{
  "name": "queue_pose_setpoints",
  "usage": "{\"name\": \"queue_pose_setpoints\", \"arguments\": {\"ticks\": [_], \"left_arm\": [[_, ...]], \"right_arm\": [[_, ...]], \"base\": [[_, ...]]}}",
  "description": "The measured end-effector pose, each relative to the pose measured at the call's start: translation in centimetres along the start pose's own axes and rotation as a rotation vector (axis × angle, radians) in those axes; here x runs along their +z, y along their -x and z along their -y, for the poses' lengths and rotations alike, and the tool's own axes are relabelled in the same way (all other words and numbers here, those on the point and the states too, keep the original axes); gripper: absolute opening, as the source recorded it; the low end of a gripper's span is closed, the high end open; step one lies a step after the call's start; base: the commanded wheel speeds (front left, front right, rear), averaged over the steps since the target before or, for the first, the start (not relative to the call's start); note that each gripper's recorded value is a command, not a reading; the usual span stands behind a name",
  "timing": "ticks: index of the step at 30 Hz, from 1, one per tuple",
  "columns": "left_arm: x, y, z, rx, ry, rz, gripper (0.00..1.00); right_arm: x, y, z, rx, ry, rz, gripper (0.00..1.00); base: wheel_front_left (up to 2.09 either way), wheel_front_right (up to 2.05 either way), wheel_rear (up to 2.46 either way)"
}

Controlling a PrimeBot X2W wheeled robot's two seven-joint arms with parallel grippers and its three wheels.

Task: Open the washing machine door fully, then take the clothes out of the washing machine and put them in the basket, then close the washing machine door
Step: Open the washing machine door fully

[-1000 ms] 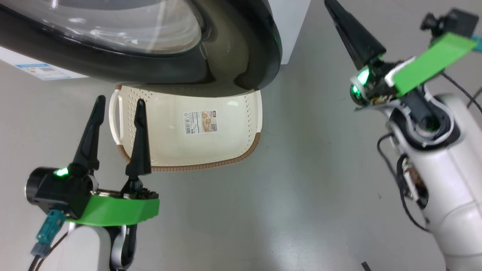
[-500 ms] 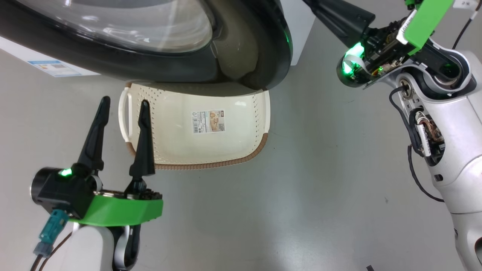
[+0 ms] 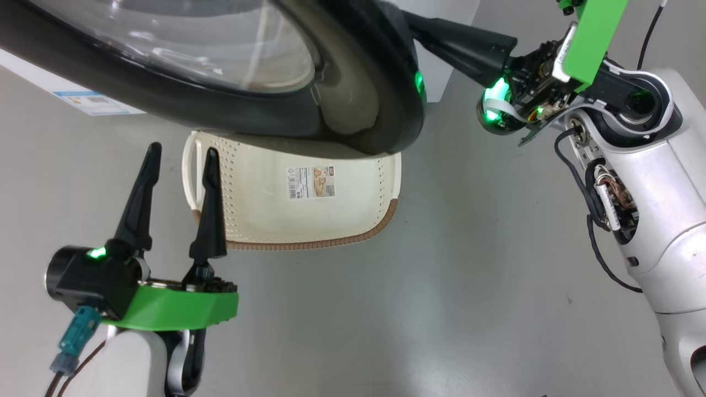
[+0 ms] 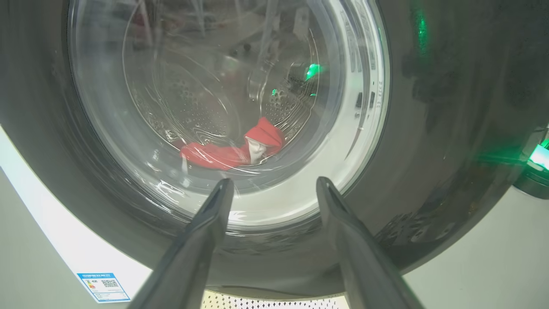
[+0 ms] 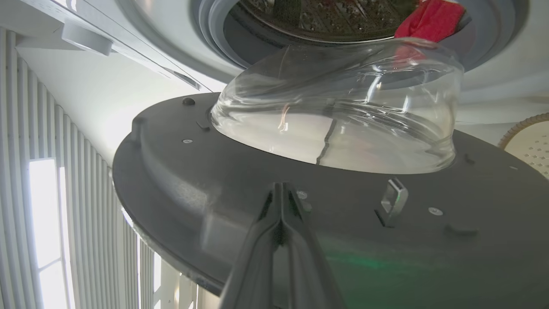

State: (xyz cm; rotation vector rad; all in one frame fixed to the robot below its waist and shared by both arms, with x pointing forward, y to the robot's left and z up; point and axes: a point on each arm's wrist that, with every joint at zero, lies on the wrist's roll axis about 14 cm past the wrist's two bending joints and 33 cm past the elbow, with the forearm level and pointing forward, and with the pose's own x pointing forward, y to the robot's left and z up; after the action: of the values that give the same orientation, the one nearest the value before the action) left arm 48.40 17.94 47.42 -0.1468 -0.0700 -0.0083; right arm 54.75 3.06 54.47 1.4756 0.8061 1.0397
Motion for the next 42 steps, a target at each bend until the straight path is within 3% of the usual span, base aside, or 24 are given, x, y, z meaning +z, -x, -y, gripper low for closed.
{"name": "queue_pose_setpoints", "arguments": {"ticks": [7, 42], "left_arm": [[1.1, 0.6, -0.3, 0.010, -0.005, 0.017, 1.00], [7.5, 9.5, -6.1, 0.225, -0.012, 0.115, 1.00]], "right_arm": [[-2.4, -0.7, -0.9, -0.018, 0.064, -0.088, 0.00], [-17.8, -4.2, -0.9, -0.080, 0.088, -0.475, 0.00]], "base": [[0.00, 0.00, 0.00], [0.00, 0.00, 0.00]]}}
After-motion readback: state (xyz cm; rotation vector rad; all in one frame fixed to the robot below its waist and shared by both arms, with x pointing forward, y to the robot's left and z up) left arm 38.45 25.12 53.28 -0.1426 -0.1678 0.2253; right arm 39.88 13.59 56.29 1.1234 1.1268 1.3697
